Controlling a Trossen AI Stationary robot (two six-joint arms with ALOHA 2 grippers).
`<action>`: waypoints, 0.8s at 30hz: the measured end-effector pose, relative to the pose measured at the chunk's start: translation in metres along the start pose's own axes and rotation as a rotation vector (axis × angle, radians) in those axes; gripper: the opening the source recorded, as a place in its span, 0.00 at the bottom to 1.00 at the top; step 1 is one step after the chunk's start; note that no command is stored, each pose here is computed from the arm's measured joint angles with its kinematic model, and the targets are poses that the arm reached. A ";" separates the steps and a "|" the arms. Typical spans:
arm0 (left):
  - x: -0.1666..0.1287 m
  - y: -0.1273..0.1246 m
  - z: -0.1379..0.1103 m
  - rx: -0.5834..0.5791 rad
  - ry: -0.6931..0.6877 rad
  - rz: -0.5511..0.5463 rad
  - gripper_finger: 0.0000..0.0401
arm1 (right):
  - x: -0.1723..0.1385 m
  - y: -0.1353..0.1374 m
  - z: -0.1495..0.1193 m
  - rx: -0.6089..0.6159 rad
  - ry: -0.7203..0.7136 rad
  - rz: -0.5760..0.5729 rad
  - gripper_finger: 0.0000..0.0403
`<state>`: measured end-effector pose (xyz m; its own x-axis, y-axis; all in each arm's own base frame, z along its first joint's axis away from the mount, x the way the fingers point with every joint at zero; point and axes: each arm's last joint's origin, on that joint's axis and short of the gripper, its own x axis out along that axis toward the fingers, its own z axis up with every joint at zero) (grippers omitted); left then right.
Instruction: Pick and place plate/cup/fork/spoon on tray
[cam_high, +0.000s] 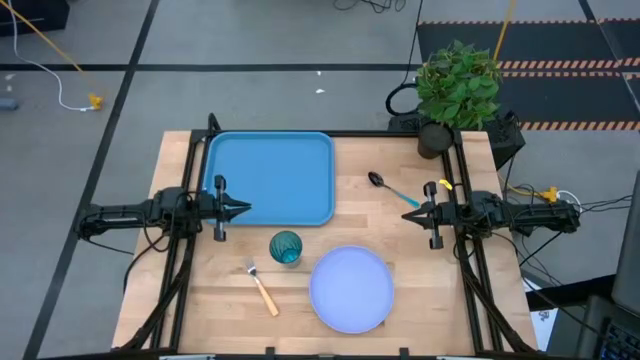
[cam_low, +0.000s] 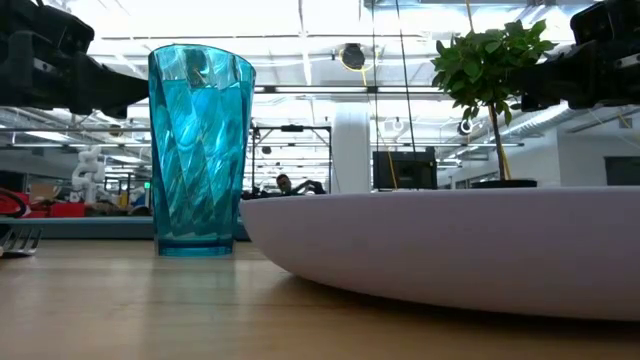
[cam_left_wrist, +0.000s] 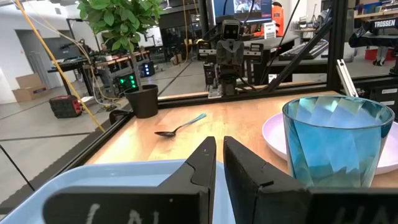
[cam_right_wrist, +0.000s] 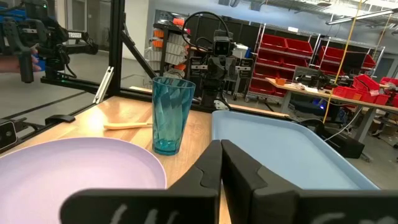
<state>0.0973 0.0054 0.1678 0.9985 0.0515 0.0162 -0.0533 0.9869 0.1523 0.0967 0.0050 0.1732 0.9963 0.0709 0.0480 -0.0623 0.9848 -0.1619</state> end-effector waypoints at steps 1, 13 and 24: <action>0.000 0.000 0.000 0.000 0.000 0.000 0.09 | 0.000 0.000 0.000 0.000 0.000 0.000 0.00; 0.000 0.001 0.009 -0.243 -0.094 0.006 0.09 | 0.000 0.000 0.000 0.000 0.000 0.000 0.00; -0.009 0.001 0.053 -0.231 -0.424 -0.146 0.09 | 0.000 0.000 0.000 0.000 0.000 0.000 0.00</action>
<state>0.0881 -0.0025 0.2201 0.9018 -0.1088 0.4182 0.1374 0.9898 -0.0387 0.0967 0.0050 0.1732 0.9963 0.0711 0.0484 -0.0624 0.9849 -0.1616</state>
